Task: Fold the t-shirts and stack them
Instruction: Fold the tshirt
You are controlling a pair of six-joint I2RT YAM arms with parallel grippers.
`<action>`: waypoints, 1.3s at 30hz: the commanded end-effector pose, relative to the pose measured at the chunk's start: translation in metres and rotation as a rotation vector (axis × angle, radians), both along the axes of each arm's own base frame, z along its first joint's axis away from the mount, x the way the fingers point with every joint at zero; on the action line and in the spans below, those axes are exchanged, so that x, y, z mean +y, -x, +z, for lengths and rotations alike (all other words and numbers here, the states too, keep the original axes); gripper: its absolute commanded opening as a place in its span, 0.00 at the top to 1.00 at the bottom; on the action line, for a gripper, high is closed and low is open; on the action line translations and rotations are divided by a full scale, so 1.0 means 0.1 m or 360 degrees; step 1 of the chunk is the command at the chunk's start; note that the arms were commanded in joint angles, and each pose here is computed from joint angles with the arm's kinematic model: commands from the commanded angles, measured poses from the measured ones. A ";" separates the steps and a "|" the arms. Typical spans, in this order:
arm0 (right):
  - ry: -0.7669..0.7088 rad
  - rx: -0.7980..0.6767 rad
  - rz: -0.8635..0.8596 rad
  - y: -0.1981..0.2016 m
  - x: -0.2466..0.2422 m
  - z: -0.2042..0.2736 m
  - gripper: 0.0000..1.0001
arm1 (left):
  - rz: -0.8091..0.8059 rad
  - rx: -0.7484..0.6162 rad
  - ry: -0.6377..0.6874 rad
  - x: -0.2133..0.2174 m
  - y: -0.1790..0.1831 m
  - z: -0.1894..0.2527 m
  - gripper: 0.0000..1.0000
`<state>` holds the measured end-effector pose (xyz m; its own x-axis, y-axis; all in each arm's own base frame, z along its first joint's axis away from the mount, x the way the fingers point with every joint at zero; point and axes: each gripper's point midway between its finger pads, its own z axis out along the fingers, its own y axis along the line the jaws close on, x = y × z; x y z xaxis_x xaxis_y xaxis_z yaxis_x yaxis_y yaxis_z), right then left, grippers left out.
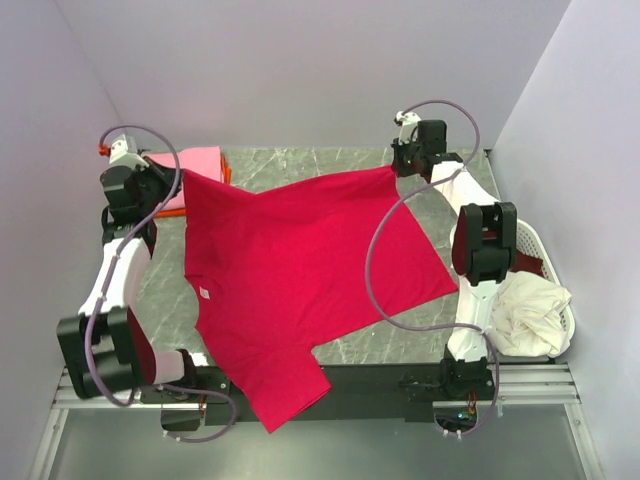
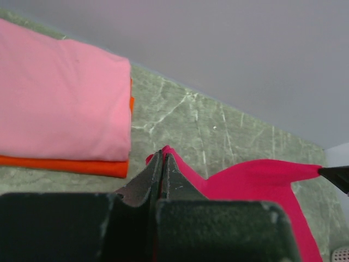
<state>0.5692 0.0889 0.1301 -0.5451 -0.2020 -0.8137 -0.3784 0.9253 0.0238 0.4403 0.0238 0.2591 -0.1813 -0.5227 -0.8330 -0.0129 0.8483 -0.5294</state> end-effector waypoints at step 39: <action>-0.0060 -0.0019 -0.0050 0.18 -0.34 0.06 1.00 | 0.0078 0.0336 0.0290 -0.27 1.12 -0.69 1.00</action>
